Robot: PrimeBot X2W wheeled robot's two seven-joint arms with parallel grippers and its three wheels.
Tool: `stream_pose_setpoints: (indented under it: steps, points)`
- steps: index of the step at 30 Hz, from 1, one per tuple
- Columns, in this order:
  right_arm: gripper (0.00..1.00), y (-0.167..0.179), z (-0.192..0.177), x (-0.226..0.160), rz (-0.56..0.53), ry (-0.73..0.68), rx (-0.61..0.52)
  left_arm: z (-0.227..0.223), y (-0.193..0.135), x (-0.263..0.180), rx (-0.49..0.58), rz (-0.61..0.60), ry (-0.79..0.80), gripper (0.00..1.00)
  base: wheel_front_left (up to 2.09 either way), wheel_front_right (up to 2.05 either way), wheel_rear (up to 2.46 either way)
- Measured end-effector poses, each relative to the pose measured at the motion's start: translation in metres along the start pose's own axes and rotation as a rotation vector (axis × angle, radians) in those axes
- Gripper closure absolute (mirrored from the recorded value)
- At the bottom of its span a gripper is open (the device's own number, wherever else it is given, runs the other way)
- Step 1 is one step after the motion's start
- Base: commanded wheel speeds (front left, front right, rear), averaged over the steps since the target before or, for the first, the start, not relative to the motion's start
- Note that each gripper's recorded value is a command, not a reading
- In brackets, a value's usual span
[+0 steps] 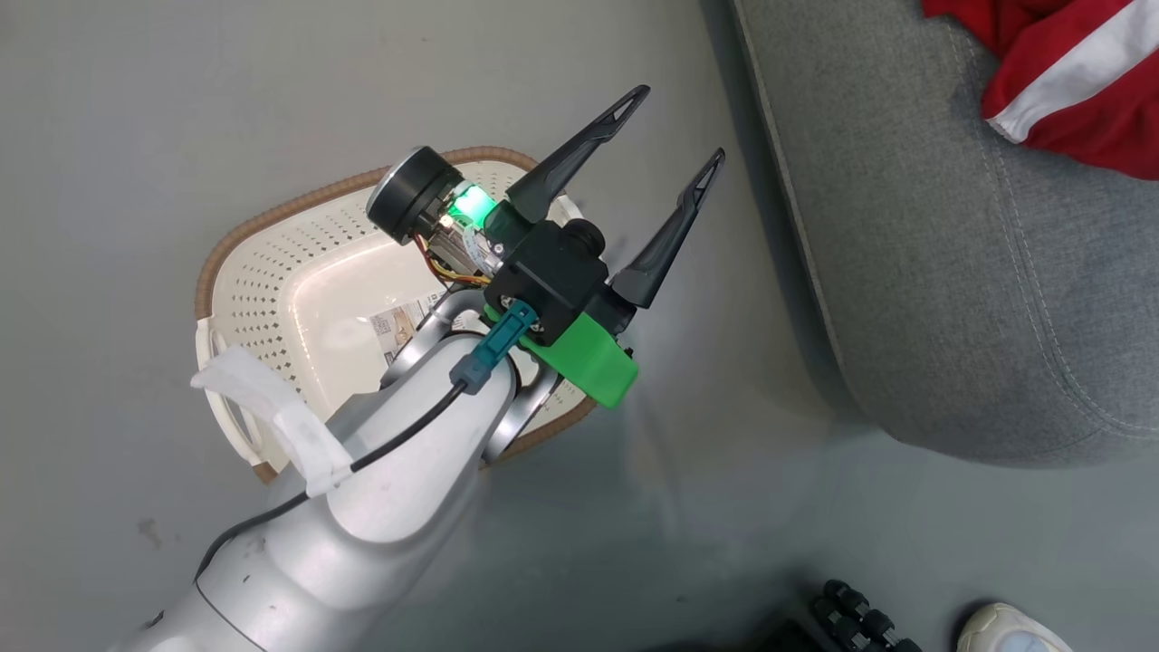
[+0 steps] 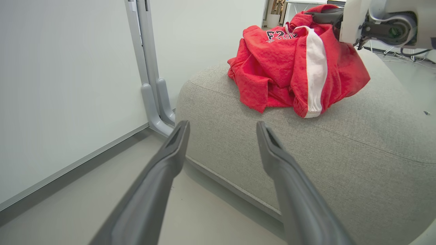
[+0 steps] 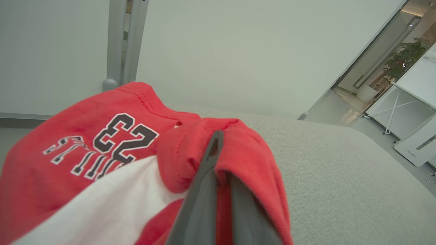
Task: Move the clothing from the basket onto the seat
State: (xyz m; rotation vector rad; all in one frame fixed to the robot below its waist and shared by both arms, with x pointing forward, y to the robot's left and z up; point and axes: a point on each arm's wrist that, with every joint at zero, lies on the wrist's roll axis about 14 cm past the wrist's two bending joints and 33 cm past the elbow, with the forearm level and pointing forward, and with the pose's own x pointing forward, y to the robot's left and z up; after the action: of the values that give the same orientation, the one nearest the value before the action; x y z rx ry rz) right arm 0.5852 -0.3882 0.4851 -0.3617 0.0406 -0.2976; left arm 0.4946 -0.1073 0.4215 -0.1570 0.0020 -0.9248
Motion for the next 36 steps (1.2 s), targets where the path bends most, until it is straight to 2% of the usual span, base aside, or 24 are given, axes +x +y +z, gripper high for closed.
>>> stream_pose_setpoints:
  steps: [1, 2, 3, 4, 5, 10, 19, 26, 31, 36]
  points:
    - [1.0, 0.0, 0.001, 0.0, 0.0, -0.002, -0.001, 0.001, 0.001, 0.0, 0.002, 0.002, 0.0, 0.0, 0.0, 0.0, 0.0]
    - [0.86, 0.0, 0.003, 0.0, -0.003, -0.007, 0.003, 0.002, 0.001, 0.0, 0.004, 0.003, -0.001, 0.0, 0.0, 0.0, 0.0]
    - [0.55, -0.001, 0.005, 0.0, -0.005, -0.011, 0.005, 0.003, 0.001, -0.001, 0.005, 0.004, -0.002, 0.0, 0.0, 0.0, 0.0]
    - [0.08, -0.003, 0.007, -0.001, -0.011, -0.016, 0.01, 0.003, 0.001, -0.001, 0.006, 0.005, -0.003, 0.0, 0.0, 0.0, 0.0]
    - [0.0, -0.004, 0.01, -0.002, -0.016, -0.02, 0.013, 0.004, 0.0, -0.001, 0.007, 0.006, -0.002, 0.0, 0.0, 0.0, 0.0]
    - [0.0, -0.01, 0.019, -0.012, -0.025, -0.037, 0.017, 0.013, -0.004, -0.004, 0.017, 0.007, -0.007, 0.0, 0.0, 0.0, 0.0]
    - [0.0, -0.024, 0.024, -0.056, -0.052, -0.042, 0.06, 0.043, -0.016, -0.013, 0.04, 0.028, -0.041, 0.0, 0.0, 0.0, 0.0]
    - [0.0, -0.028, 0.041, -0.085, -0.047, -0.088, 0.104, 0.069, -0.014, -0.026, 0.057, 0.089, -0.075, 0.0, 0.0, 0.0, 0.0]
    - [0.0, -0.01, 0.063, -0.101, 0.003, -0.153, 0.142, 0.082, -0.006, -0.043, 0.064, 0.155, -0.091, 0.0, 0.0, 0.0, 0.0]
    - [0.0, 0.023, 0.085, -0.117, 0.086, -0.214, 0.192, 0.094, 0.011, -0.066, 0.065, 0.257, -0.103, 0.0, 0.0, 0.0, 0.0]
